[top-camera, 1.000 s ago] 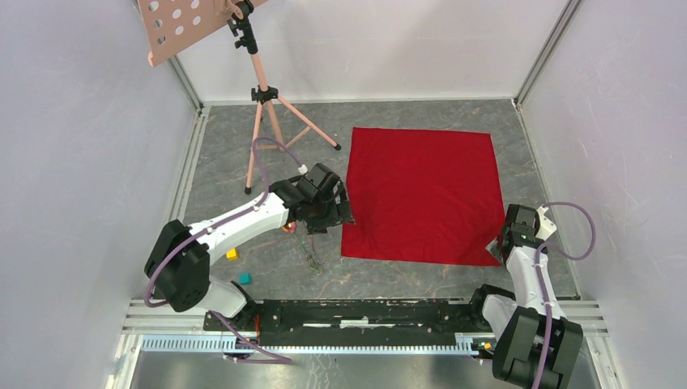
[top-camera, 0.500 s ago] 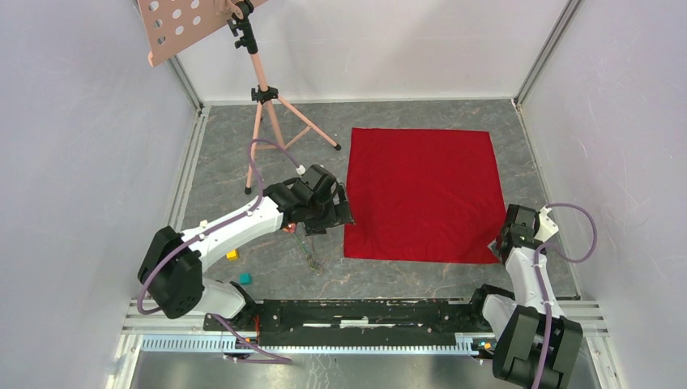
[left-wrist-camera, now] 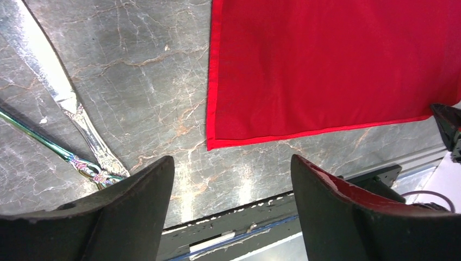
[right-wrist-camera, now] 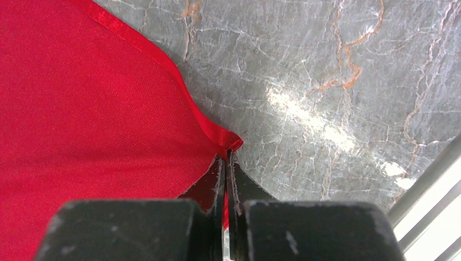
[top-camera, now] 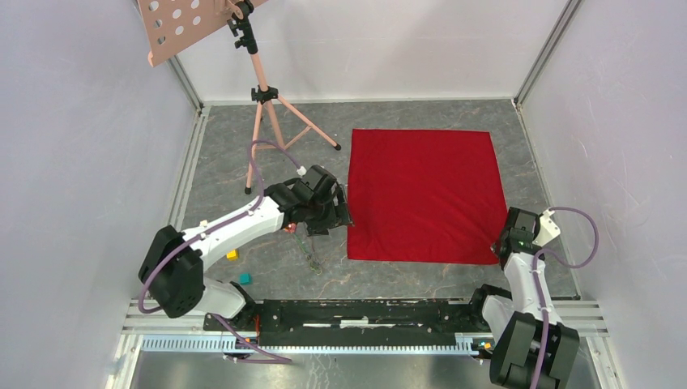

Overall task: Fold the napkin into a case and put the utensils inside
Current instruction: Pick up the flattened napkin from the center of the board.

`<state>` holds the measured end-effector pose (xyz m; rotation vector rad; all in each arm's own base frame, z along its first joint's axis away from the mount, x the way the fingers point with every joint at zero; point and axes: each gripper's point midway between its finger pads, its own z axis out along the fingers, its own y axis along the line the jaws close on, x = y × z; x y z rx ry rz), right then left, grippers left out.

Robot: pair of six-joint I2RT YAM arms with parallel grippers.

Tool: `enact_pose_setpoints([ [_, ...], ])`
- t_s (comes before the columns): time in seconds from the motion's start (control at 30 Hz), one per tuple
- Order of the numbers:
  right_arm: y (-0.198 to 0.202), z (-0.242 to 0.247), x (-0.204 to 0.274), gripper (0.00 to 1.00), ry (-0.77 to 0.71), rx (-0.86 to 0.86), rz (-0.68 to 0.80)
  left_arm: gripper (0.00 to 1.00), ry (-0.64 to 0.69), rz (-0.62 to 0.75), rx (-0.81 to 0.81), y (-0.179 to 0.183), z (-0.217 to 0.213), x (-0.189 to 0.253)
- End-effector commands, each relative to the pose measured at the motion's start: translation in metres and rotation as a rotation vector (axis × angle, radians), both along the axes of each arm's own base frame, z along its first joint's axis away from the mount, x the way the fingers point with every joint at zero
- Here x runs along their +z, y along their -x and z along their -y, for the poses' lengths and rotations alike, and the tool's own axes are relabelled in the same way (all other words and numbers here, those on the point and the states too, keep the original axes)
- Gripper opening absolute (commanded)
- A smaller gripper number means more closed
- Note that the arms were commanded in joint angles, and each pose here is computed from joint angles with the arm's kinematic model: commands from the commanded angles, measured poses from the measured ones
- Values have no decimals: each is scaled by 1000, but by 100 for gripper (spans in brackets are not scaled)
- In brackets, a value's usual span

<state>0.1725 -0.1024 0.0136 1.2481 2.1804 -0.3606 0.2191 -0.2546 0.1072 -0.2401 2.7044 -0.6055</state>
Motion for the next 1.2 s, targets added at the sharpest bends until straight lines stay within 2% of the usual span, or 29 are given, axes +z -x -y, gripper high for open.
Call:
enact_pose_setpoints([
  [0.0, 14, 0, 7, 0, 6, 12, -60, 80, -13, -75, 9, 4, 9, -16],
  [0.13, 7, 1, 19, 0, 24, 25, 0, 74, -101, -150, 88, 10, 10, -34],
  [0.23, 5, -2, 19, 0, 12, 30, 24, 60, -126, -205, 164, 10, 14, -46],
  [0.33, 4, -5, 16, 0, 1, 39, 26, 55, -135, -237, 198, 6, 20, -55],
  [0.6, 7, -5, 11, 0, -14, 48, -34, 57, -178, -320, 270, 22, 33, -62],
  [0.83, 2, -4, 16, 0, -4, 46, 1, 58, -219, -378, 356, 32, 35, -73],
  [1.17, 3, -2, 18, 0, 4, 50, -7, 57, -267, -439, 391, 35, 36, -98],
])
